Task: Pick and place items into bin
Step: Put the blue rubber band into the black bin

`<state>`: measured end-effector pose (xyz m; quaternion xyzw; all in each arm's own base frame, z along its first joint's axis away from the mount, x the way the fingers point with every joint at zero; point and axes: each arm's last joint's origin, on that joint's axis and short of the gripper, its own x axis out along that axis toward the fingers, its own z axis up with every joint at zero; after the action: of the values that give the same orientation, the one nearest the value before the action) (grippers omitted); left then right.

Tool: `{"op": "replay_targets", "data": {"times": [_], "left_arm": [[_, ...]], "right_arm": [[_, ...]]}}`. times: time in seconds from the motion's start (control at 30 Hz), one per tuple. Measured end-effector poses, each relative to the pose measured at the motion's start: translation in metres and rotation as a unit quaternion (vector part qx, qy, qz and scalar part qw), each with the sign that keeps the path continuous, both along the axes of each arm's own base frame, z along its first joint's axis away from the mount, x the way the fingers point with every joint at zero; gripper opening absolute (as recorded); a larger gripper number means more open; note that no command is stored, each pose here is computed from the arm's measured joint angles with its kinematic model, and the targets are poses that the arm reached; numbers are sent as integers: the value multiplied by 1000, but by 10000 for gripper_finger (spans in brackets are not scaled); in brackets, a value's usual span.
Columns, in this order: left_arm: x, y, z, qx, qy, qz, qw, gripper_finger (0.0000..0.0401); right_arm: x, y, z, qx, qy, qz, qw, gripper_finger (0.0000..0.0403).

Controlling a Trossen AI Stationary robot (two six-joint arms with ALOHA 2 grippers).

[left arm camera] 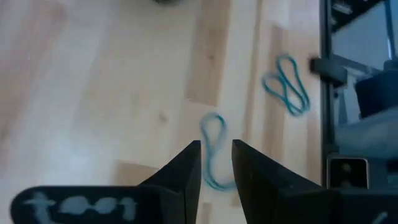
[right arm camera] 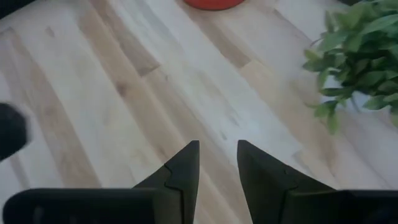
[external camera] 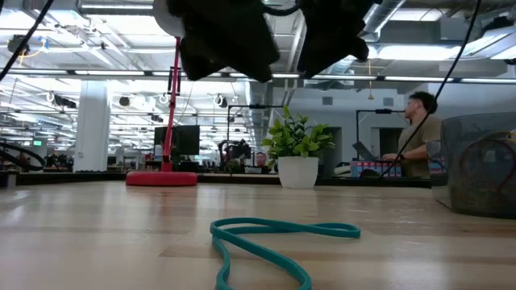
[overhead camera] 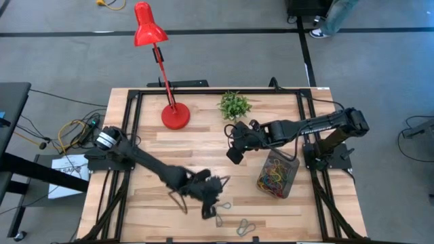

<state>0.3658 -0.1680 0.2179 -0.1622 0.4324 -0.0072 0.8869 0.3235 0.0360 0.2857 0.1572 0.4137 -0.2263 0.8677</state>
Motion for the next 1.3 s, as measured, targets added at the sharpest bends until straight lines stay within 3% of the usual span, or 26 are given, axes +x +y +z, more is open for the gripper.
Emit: {"op": "replay_targets", "data": {"times": [0.23, 0.43, 0.6, 0.8, 1.3], "left_arm": [[-10, -36, -19, -2, -5, 65, 998, 80], [-5, -52, -37, -15, -26, 91, 995, 80], [-4, -56, -68, 8, 9, 85, 996, 80], [-5, -52, -73, 44, 14, 106, 993, 80], [-9, -52, -82, 97, 42, 37, 994, 80]], "right_arm": [[1, -3, 0, 0, -4, -4, 1000, 103], [1, 5, 1, -21, 1, 43, 999, 103], [1, 6, 1, -24, 2, 48, 999, 103], [1, 5, 1, -24, 3, 48, 999, 103], [1, 5, 1, -23, 0, 47, 999, 103]]}}
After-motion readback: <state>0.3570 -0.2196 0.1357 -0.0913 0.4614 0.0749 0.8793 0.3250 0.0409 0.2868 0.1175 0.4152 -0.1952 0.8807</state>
